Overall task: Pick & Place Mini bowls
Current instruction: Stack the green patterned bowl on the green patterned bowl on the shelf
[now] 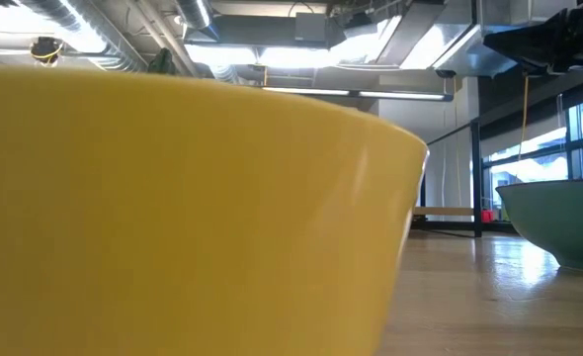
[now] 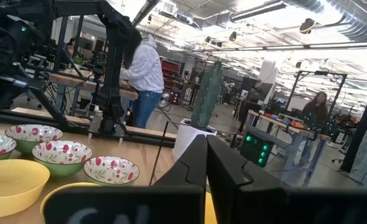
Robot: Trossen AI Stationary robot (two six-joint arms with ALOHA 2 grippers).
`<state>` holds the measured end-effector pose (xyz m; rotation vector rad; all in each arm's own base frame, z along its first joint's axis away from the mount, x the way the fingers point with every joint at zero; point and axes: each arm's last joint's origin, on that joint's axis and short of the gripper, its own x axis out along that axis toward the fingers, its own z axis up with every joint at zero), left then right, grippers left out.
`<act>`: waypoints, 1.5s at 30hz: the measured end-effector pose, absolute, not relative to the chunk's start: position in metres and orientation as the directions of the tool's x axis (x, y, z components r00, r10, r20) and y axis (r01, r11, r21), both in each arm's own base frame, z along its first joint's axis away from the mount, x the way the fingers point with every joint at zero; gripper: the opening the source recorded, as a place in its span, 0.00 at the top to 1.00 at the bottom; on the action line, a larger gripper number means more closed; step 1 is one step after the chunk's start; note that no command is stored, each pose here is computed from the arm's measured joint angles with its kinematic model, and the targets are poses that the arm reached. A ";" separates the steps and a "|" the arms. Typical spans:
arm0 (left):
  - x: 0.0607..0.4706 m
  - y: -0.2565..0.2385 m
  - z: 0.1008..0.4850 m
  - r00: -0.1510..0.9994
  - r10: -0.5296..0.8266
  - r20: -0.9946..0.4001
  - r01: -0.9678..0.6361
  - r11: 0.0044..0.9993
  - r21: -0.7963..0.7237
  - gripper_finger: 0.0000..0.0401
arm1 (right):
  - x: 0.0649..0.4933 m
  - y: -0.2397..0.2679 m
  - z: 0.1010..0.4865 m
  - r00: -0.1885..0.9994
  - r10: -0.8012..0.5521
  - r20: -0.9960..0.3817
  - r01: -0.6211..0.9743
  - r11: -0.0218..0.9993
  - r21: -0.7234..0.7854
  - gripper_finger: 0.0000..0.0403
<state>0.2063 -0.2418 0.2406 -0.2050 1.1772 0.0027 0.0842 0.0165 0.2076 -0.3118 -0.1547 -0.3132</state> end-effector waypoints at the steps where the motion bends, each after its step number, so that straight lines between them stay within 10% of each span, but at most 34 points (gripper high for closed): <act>1: 0.205 -0.241 0.240 0.376 -0.093 -0.922 -0.119 0.982 -0.148 0.39 | 0.084 0.016 0.208 0.940 -0.278 0.197 0.325 0.904 -0.277 0.98; 19: 0.183 -0.196 0.236 -0.011 0.234 -0.972 -0.268 0.936 0.228 0.45 | 0.084 0.017 0.207 0.941 -0.278 0.191 0.323 0.904 -0.281 0.98; 24: 0.184 -0.192 0.236 -0.014 0.257 -0.966 -0.140 0.956 0.257 0.55 | 0.084 0.017 0.207 0.942 -0.277 0.191 0.323 0.904 -0.281 0.98; 30: 0.190 -0.186 0.236 -0.025 0.259 -0.965 -0.065 0.963 0.260 0.95 | 0.085 0.017 0.206 0.944 -0.277 0.179 0.319 0.903 -0.288 0.98; 45: 0.193 -0.170 0.247 0.108 0.399 -0.910 -0.080 0.916 0.392 0.88 | 0.085 0.017 0.204 0.947 -0.276 0.166 0.315 0.901 -0.300 0.98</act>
